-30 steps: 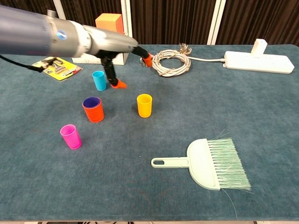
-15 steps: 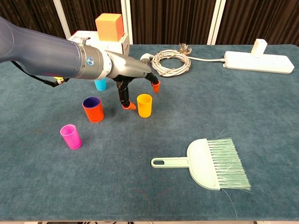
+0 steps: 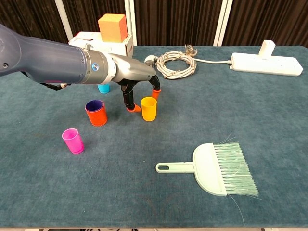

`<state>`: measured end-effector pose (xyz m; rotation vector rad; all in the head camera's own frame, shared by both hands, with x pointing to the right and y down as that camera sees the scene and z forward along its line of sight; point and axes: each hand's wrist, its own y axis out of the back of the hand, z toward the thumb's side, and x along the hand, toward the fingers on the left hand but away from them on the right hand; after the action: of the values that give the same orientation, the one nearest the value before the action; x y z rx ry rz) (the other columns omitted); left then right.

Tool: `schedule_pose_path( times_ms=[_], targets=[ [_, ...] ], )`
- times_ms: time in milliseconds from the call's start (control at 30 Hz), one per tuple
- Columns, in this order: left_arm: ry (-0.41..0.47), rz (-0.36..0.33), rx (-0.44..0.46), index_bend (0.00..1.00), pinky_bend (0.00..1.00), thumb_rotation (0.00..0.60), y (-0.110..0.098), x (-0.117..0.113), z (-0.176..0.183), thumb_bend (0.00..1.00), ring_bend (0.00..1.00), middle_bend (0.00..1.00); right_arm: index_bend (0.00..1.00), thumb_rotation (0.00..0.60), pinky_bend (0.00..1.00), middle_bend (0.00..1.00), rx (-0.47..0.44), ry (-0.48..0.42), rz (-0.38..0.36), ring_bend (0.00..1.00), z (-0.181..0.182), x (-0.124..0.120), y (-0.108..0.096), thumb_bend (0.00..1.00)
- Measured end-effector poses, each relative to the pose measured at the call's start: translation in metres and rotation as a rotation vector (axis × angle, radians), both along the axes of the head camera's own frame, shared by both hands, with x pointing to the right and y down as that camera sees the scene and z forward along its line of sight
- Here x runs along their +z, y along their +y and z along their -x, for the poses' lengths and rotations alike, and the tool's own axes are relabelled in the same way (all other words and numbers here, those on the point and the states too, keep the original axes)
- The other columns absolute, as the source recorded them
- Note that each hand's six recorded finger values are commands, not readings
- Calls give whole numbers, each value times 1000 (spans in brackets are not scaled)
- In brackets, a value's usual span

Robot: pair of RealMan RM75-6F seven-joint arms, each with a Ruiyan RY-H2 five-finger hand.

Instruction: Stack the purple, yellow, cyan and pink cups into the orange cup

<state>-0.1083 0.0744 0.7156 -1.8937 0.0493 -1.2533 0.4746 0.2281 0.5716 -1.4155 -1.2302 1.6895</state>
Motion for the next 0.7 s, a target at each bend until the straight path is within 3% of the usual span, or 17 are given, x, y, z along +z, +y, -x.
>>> schedule_pose_path(
  times_ms=[700],
  targets=[
    [9, -23, -4, 432, 0, 600, -3, -7, 1, 379, 0, 168, 118, 600, 51, 46, 1, -6, -4, 94, 0, -1, 0, 337]
  ],
)
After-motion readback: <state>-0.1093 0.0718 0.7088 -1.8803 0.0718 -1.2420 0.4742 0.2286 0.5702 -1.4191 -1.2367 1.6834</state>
